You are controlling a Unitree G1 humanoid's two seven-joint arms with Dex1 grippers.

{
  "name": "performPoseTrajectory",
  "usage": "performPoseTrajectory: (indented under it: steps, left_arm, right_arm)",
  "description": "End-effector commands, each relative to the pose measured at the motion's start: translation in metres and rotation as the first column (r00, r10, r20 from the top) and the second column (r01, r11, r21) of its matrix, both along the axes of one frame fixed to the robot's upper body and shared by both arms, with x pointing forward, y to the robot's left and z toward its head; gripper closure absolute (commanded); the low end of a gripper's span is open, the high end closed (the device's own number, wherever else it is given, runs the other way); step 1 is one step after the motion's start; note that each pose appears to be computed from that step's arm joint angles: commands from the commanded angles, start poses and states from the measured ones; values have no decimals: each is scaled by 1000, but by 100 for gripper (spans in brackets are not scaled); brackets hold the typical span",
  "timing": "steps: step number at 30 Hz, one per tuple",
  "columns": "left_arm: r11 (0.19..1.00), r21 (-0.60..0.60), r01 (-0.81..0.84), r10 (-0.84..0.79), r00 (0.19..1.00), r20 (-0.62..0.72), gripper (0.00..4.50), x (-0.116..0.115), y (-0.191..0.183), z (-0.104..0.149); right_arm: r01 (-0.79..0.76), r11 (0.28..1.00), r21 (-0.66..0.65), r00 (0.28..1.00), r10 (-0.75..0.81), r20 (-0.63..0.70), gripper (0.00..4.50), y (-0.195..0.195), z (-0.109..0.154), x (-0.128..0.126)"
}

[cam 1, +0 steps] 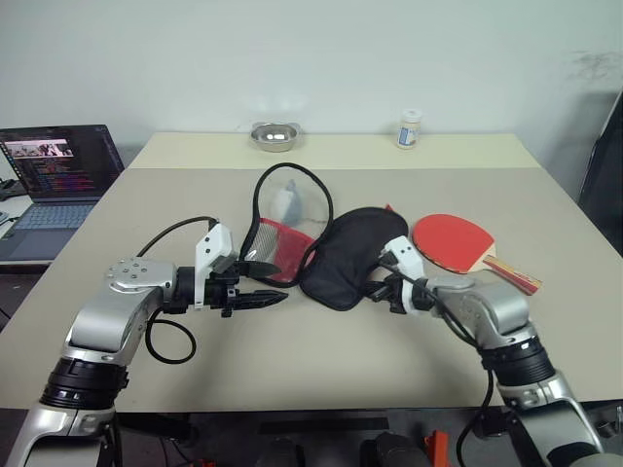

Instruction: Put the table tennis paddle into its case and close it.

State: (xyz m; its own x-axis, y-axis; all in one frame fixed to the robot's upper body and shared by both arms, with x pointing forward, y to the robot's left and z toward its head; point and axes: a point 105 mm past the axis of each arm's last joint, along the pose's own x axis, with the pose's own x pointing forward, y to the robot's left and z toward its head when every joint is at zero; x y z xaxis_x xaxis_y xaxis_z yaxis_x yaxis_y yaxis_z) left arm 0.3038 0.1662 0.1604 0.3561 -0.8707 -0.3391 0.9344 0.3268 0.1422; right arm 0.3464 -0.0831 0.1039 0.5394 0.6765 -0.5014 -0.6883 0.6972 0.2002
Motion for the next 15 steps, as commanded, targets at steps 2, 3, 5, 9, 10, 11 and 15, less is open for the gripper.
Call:
performPoseTrajectory:
  steps: [2, 3, 5, 9, 10, 11, 15]
  left_arm:
    - [999, 2, 37, -37, 999, 22, 168, -7, -10, 3]
    - [999, 3, 41, -41, 999, 18, 168, -8, -11, 2]
    - [999, 4, 47, -47, 999, 12, 168, -10, -13, 0]
    - [999, 6, 51, -51, 999, 9, 168, -12, -14, -1]
    - [999, 7, 51, -51, 999, 9, 168, -12, -14, -1]
    - [999, 7, 51, -51, 999, 9, 168, -12, -14, -1]
    - [999, 8, 48, -48, 999, 9, 168, -13, -13, -2]
  right_arm:
    - [-42, 998, -39, 999, 42, 23, 446, -20, 17, 10]
    - [-53, 997, -59, 998, 55, 25, 446, -26, 19, 13]
    - [-64, 994, -85, 997, 66, 27, 446, -34, 22, 19]
    - [-66, 990, -124, 996, 73, 50, 446, -43, 29, 33]
    - [-62, 989, -132, 996, 70, 56, 446, -45, 30, 37]
    - [-53, 989, -138, 996, 62, 61, 446, -46, 31, 40]
    - [-36, 990, -136, 997, 45, 64, 446, -48, 32, 47]
